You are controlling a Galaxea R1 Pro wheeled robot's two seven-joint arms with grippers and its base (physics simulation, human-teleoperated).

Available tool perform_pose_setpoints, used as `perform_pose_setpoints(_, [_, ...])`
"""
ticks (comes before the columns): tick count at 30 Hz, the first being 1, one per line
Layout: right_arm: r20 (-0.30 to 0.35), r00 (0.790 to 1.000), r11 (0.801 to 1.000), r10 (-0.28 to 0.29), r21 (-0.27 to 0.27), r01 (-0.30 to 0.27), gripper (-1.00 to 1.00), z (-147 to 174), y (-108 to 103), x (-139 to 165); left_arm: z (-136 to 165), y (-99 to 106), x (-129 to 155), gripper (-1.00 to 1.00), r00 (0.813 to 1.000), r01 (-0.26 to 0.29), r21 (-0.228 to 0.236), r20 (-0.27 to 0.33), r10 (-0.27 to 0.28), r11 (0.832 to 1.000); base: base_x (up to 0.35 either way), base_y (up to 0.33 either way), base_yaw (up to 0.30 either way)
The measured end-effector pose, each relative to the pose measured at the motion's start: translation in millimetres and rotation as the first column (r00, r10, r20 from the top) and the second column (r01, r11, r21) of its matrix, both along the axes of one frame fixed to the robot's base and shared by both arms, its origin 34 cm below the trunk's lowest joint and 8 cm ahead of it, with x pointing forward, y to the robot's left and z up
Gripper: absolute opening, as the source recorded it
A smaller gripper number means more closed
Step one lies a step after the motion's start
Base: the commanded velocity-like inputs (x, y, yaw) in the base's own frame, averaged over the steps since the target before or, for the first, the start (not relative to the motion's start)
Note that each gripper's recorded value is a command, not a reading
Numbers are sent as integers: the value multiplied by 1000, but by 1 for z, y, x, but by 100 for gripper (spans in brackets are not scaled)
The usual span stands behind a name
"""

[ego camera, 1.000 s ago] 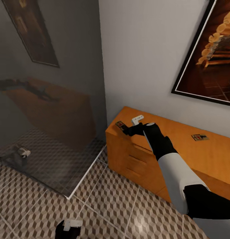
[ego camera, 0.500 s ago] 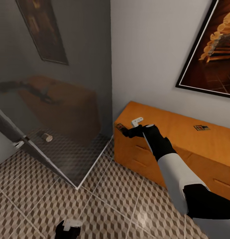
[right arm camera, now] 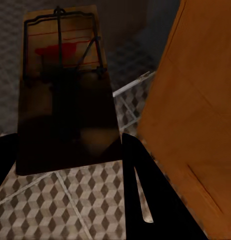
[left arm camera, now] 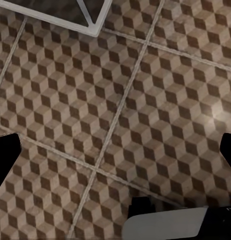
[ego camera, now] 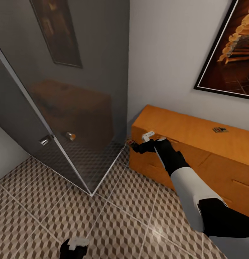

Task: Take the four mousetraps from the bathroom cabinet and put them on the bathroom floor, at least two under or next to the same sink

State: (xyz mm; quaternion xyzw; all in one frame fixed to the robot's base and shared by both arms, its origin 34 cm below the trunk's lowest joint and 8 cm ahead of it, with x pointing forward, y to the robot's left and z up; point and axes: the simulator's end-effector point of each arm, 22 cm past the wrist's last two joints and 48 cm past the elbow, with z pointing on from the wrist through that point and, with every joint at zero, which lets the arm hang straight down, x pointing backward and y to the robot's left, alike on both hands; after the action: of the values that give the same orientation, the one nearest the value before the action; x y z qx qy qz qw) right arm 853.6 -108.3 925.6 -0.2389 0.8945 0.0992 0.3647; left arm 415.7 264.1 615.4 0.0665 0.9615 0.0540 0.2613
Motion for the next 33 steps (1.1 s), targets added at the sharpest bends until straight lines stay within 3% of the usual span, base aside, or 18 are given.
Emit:
perform_pose_setpoints(8, [-18, 997, 997, 73, 10, -73, -100, -62, 8, -29, 0, 0, 0, 100, 1000, 0, 0, 0, 0, 1000, -38, 29, 0])
perform_pose_setpoints(16, [-43, 995, 996, 94, -5, -94, -100, -142, -26, -87, 0, 0, -1, 100, 1000, 0, 0, -1, 0, 1000, -2, 2, 0])
perform_pose_setpoints(19, [-61, 994, 996, 89, -10, -90, -100, -178, -45, -129, 0, 0, 0, 100, 1000, 0, 0, 0, 0, 1000, 0, 0, 0])
perform_pose_setpoints(21, [-108, 990, 996, 86, -14, -88, -100, -214, -61, -182, 0, 0, -1, 100, 1000, 0, 0, 0, 0, 1000, 0, 0, 0])
perform_pose_setpoints(27, [-98, 992, 996, 80, -21, -82, -100, -240, -97, -233, 0, 0, 0, 100, 1000, 0, 0, 0, 0, 1000, 0, 0, 0])
perform_pose_setpoints(33, [-132, 987, 995, 93, -8, -95, -100, -271, -115, -319, 0, 0, 0, 100, 1000, 0, -1, 0, 0, 1000, 0, 0, 0])
